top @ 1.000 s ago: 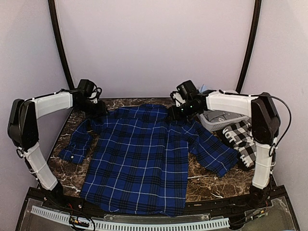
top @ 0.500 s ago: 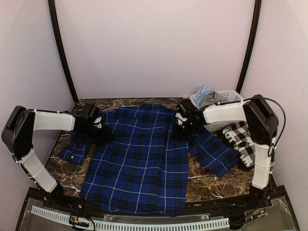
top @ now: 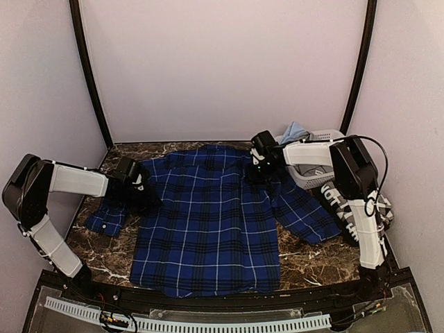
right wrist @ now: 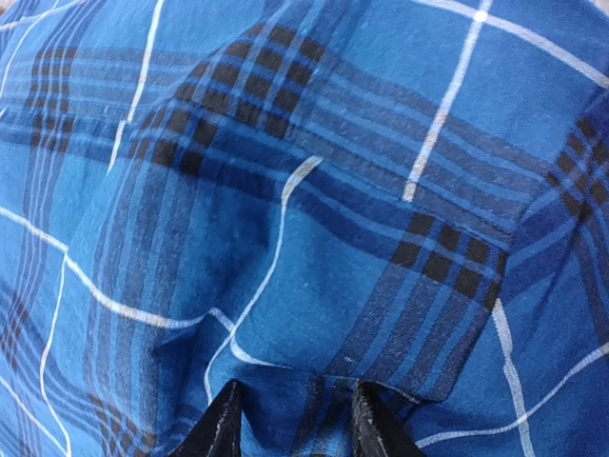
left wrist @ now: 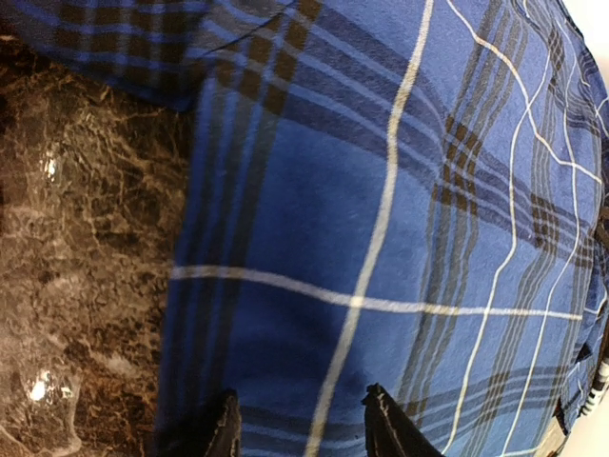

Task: Fold and stack the long sleeve shirts
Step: Move the flattened shirt to the center of the board, then pick up the sleeve from the center of the board.

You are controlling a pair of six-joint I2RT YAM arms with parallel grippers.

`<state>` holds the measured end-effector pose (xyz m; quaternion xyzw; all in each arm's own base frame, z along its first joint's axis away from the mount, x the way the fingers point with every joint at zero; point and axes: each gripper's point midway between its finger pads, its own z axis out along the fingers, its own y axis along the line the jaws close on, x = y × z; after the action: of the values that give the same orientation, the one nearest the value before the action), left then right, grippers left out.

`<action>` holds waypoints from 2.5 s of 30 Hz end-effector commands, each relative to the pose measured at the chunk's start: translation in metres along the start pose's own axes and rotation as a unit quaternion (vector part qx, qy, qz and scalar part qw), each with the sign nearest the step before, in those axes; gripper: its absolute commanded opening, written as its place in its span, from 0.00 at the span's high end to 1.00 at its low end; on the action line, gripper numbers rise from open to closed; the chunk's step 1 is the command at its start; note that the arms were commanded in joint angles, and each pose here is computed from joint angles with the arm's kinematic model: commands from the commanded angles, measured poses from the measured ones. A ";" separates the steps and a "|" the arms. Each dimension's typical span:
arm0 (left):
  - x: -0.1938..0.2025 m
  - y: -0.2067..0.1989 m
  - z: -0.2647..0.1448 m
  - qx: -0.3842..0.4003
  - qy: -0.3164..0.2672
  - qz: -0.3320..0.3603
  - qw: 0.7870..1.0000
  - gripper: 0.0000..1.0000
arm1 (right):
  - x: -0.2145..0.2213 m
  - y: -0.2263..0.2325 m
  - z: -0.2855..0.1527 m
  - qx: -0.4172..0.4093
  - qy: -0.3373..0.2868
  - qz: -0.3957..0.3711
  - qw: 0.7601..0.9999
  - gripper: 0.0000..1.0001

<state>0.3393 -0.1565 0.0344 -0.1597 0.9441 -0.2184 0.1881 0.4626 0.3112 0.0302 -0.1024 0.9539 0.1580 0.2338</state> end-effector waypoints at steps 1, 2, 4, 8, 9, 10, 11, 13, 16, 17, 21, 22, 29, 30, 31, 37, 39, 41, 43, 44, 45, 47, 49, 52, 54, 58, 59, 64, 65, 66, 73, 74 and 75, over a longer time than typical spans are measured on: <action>-0.015 -0.003 0.003 0.004 -0.023 -0.019 1.000 0.57 | 0.000 -0.040 0.026 0.049 0.031 -0.008 0.998 0.63; -0.018 -0.006 0.003 0.009 -0.024 -0.020 0.999 0.57 | -0.005 -0.045 0.028 0.050 0.029 -0.008 0.998 0.63; -0.018 -0.008 0.005 0.013 -0.020 -0.022 0.999 0.58 | -0.013 -0.049 0.029 0.053 0.027 -0.010 0.998 0.62; -0.018 -0.009 0.005 0.013 -0.018 -0.021 1.000 0.57 | -0.024 -0.042 0.020 0.039 0.018 -0.022 0.999 0.57; -0.018 -0.009 0.004 0.011 -0.018 -0.018 1.000 0.58 | -0.025 -0.038 0.016 0.035 0.015 -0.024 0.999 0.56; -0.021 -0.011 0.000 0.012 -0.023 -0.016 1.000 0.57 | -0.027 -0.036 0.012 0.033 0.011 -0.026 0.999 0.55; -0.024 -0.011 -0.004 0.008 -0.028 -0.011 1.000 0.58 | -0.028 -0.034 0.007 0.031 0.008 -0.028 0.999 0.53; -0.032 -0.012 -0.014 -0.004 -0.045 -0.005 0.999 0.57 | -0.031 -0.026 -0.004 0.028 0.001 -0.035 0.999 0.49; -0.045 -0.007 -0.037 -0.024 -0.076 -0.004 0.997 0.56 | -0.036 -0.013 -0.026 0.024 -0.017 -0.049 0.998 0.43; -0.051 0.001 -0.043 -0.039 -0.091 -0.010 0.995 0.56 | -0.039 -0.009 -0.033 0.023 -0.026 -0.053 0.998 0.41; -0.064 0.024 -0.074 -0.073 -0.137 -0.038 0.987 0.54 | -0.049 0.013 -0.066 0.005 -0.065 -0.067 0.996 0.33; -0.066 0.028 -0.083 -0.079 -0.150 -0.043 0.985 0.53 | -0.051 0.018 -0.073 0.001 -0.073 -0.070 0.995 0.31; -0.058 0.081 -0.120 -0.141 -0.195 -0.123 0.963 0.44 | -0.062 0.052 -0.125 -0.036 -0.138 -0.083 0.986 0.18; -0.052 0.094 -0.120 -0.155 -0.191 -0.140 0.959 0.43 | -0.063 0.055 -0.132 -0.041 -0.149 -0.085 0.984 0.15; -0.050 0.097 -0.124 -0.157 -0.194 -0.147 0.957 0.43 | -0.065 0.055 -0.139 -0.040 -0.161 -0.083 0.983 0.10; -0.023 0.143 -0.133 -0.214 -0.193 -0.202 0.936 0.40 | -0.074 0.033 -0.183 0.010 -0.236 -0.066 0.969 0.01; -0.016 0.156 -0.133 -0.220 -0.192 -0.221 0.931 0.39 | -0.075 0.029 -0.196 0.016 -0.252 -0.061 0.966 0.01; -0.008 0.168 -0.132 -0.221 -0.187 -0.240 0.927 0.39 | -0.077 0.024 -0.210 0.025 -0.270 -0.055 0.961 0.01; -0.001 0.180 -0.130 -0.225 -0.181 -0.260 0.921 0.39 | -0.078 0.019 -0.221 0.030 -0.287 -0.051 0.956 0.01; 0.003 0.188 -0.129 -0.230 -0.180 -0.272 0.917 0.39 | -0.078 0.017 -0.228 0.033 -0.299 -0.049 0.953 0.01; 0.006 0.193 -0.127 -0.228 -0.177 -0.282 0.915 0.39 | -0.079 0.013 -0.235 0.037 -0.311 -0.047 0.949 0.01; 0.008 0.199 -0.125 -0.223 -0.177 -0.294 0.912 0.39 | -0.080 0.013 -0.251 0.034 -0.337 -0.052 0.939 0.01; 0.007 0.202 -0.123 -0.224 -0.177 -0.297 0.911 0.39 | -0.082 0.017 -0.271 0.025 -0.363 -0.064 0.929 0.01; 0.007 0.206 -0.118 -0.232 -0.170 -0.292 0.912 0.39 | -0.086 0.024 -0.304 0.008 -0.403 -0.078 0.912 0.01; 0.007 0.208 -0.113 -0.236 -0.165 -0.290 0.912 0.39 | -0.087 0.028 -0.319 -0.001 -0.421 -0.088 0.903 0.01; 0.006 0.211 -0.103 -0.239 -0.152 -0.281 0.917 0.39 | -0.085 0.038 -0.337 -0.026 -0.441 -0.107 0.891 0.01; 0.005 0.211 -0.103 -0.242 -0.151 -0.274 0.919 0.39 | -0.085 0.040 -0.339 -0.032 -0.443 -0.108 0.889 0.01; 0.007 0.221 -0.102 -0.271 -0.148 -0.259 0.915 0.39 | -0.084 0.047 -0.344 -0.053 -0.448 -0.113 0.885 0.01; 0.008 0.222 -0.101 -0.275 -0.146 -0.258 0.915 0.39 | -0.084 0.048 -0.345 -0.055 -0.449 -0.114 0.884 0.01; 0.009 0.223 -0.101 -0.280 -0.144 -0.256 0.914 0.39 | -0.084 0.049 -0.346 -0.058 -0.451 -0.117 0.883 0.02; 0.012 0.224 -0.087 -0.291 -0.126 -0.243 0.917 0.39 | -0.085 0.066 -0.355 -0.098 -0.457 -0.138 0.873 0.01; 0.010 0.222 -0.086 -0.291 -0.125 -0.240 0.918 0.40 | -0.085 0.068 -0.355 -0.103 -0.457 -0.139 0.873 0.01; 0.011 0.224 -0.084 -0.296 -0.118 -0.238 0.917 0.40 | -0.084 0.068 -0.354 -0.106 -0.456 -0.137 0.873 0.01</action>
<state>0.2590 0.0683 0.0183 -0.4642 0.8520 0.0462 0.2376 0.3771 0.2548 0.3648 -0.1621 0.7243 0.2250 0.6312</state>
